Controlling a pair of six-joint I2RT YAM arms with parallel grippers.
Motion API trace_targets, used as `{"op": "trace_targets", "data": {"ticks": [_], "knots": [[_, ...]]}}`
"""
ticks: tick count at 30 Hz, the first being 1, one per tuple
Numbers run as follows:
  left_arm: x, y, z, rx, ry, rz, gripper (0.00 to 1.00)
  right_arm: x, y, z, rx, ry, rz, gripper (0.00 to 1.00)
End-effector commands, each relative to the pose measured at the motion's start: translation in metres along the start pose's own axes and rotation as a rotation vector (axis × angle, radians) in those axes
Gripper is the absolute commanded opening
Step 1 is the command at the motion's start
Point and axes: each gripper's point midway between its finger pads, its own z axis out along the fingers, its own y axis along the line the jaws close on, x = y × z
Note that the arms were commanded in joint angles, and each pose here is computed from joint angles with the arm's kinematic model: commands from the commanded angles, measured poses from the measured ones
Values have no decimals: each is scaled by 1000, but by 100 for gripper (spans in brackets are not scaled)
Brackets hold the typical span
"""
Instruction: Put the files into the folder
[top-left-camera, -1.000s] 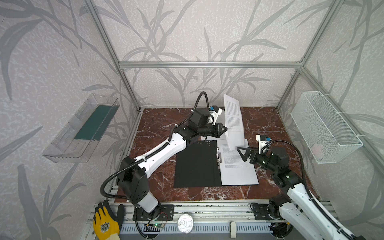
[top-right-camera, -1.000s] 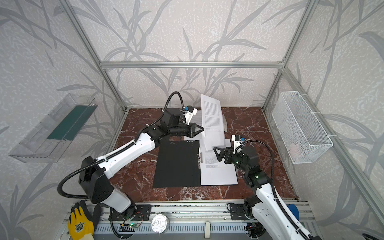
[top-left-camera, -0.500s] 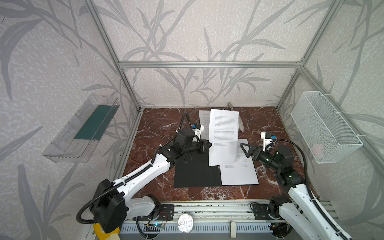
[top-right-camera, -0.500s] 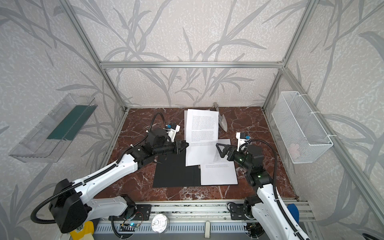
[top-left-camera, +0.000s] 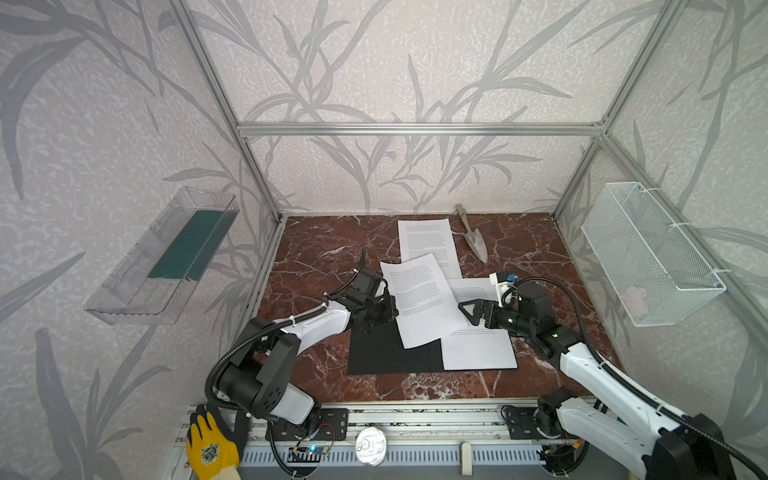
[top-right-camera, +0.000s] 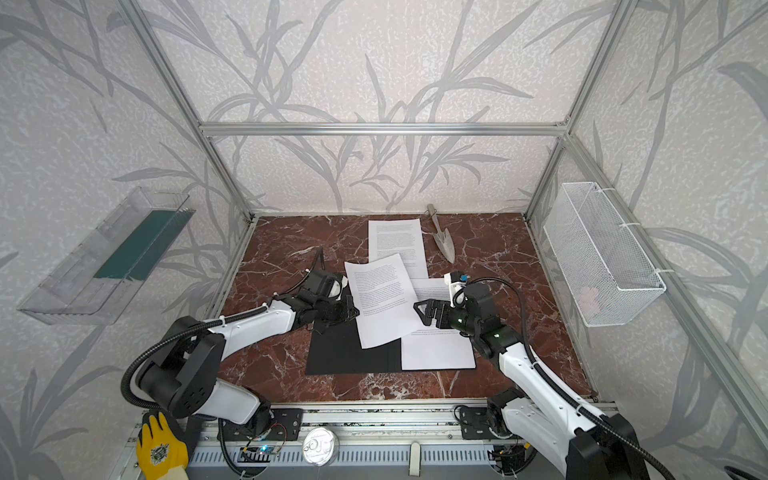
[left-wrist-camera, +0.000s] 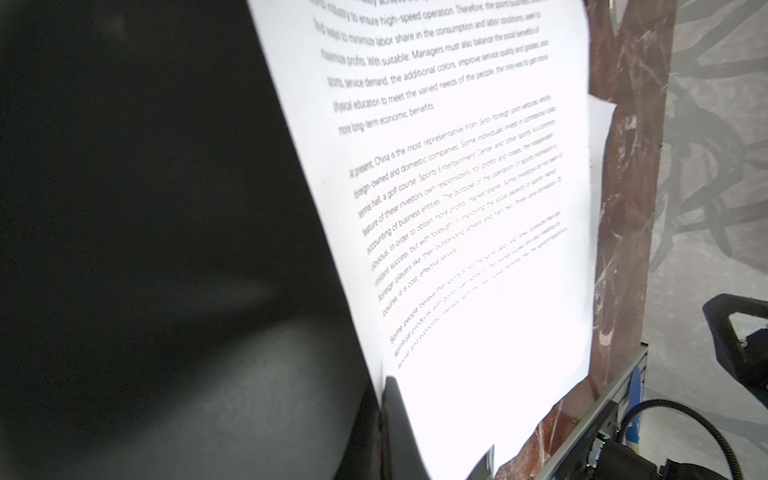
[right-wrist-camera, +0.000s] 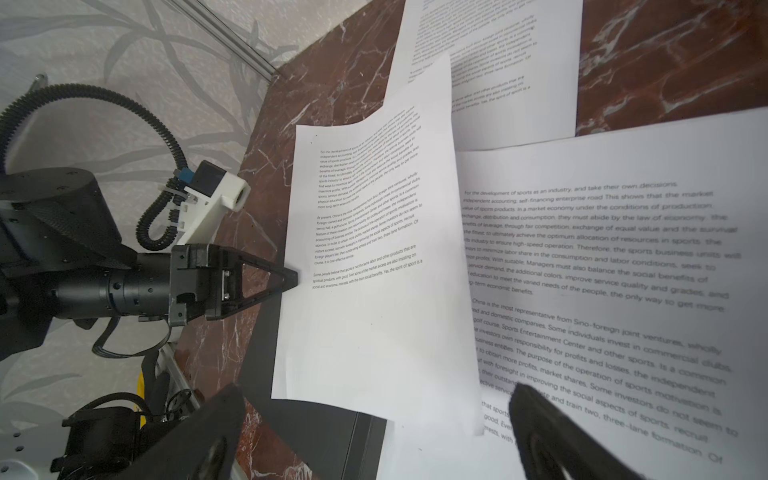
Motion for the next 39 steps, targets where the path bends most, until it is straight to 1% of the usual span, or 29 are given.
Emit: {"op": "trace_targets", "data": {"ticks": [1, 3, 8, 14, 18, 23, 26, 31, 35, 39], "knots": [[2, 7, 6, -24, 7, 37, 0, 0, 7, 12, -23, 32, -52, 100], [5, 7, 10, -10, 28, 41, 0, 5, 3, 21, 2, 58, -68, 100], [7, 4, 12, 12, 41, 56, 0, 11, -2, 43, -2, 103, -62, 98], [8, 4, 12, 2, 48, 67, 0, -5, -1, 71, 4, 138, -51, 91], [8, 0, 12, 15, 49, 75, 0, -14, -1, 84, 5, 141, -53, 90], [9, -2, 10, 15, 46, 89, 0, -14, 2, 98, -22, 189, -47, 88], [9, -3, 10, 13, 44, 95, 0, -14, 6, 100, -43, 202, -38, 85], [9, -1, 11, -1, 46, 102, 0, -18, 14, 90, -56, 183, -56, 77], [10, -1, 13, -8, 53, 105, 0, -20, 24, 83, -91, 181, -76, 75], [10, -1, 14, -10, 52, 106, 0, -19, 33, 82, -137, 195, -81, 67]]}}
